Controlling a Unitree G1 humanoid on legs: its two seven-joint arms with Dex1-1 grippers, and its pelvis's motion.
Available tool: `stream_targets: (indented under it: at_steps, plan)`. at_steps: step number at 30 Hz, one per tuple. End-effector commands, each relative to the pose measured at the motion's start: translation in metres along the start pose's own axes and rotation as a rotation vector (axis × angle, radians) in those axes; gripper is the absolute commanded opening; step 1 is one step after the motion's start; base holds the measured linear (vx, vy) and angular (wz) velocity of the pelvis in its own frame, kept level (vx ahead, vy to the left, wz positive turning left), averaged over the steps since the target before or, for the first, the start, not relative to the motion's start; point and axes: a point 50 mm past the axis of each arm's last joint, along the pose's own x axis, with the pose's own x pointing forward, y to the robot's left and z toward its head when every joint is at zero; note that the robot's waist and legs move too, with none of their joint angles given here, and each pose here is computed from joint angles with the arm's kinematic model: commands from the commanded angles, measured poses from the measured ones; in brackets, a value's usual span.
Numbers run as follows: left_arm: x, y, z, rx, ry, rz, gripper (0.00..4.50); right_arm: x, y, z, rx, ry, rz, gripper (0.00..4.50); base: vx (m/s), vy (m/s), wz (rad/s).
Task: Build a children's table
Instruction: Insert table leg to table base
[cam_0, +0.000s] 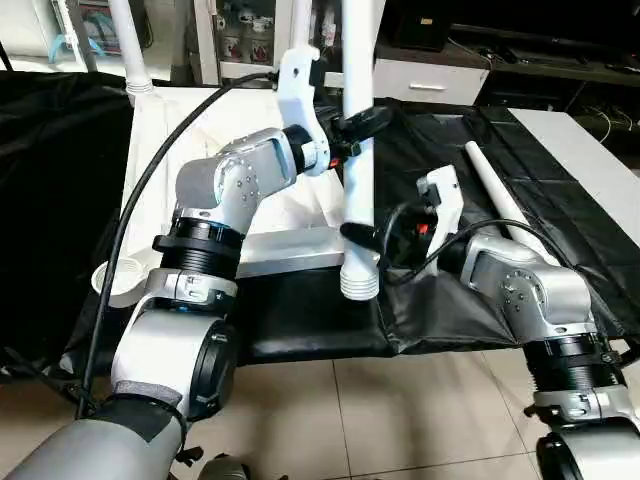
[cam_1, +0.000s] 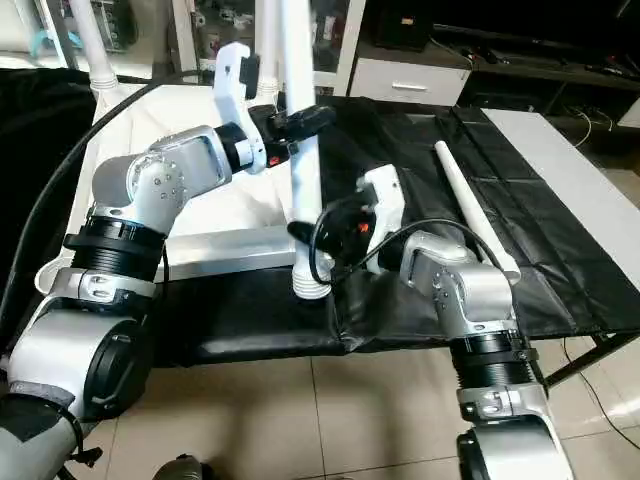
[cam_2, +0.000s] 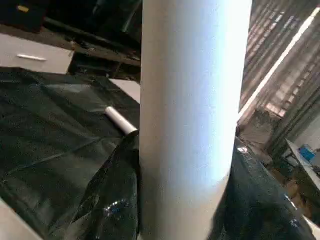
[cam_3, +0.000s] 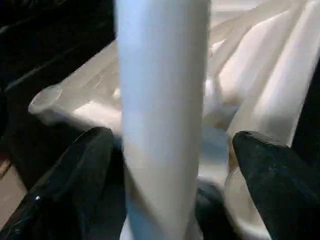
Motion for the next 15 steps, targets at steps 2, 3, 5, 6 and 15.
stream_targets:
  at_steps: [2,3,5,6,15]
  plan:
    - [0.004,-0.013,0.008,0.053,-0.007,-0.051,1.74,-0.005,0.000,0.003,-0.028,0.039,0.043,4.07,0.000,0.000,0.00]
    - [0.004,-0.015,0.008,0.058,-0.003,-0.061,1.74,-0.007,0.000,0.002,-0.034,0.056,0.064,4.07,0.000,0.000,0.00]
    - [0.006,-0.019,0.006,0.071,0.007,-0.084,1.74,-0.008,-0.001,0.002,-0.044,0.072,0.084,4.07,0.000,0.000,0.00]
    - [0.006,-0.020,0.006,0.075,0.010,-0.090,1.74,-0.009,-0.001,0.002,-0.044,0.075,0.087,4.07,0.000,0.000,0.00]
    - [0.007,-0.028,0.001,0.100,0.036,-0.145,1.74,-0.001,-0.001,0.003,-0.041,0.084,0.114,3.74,0.000,0.000,0.00]
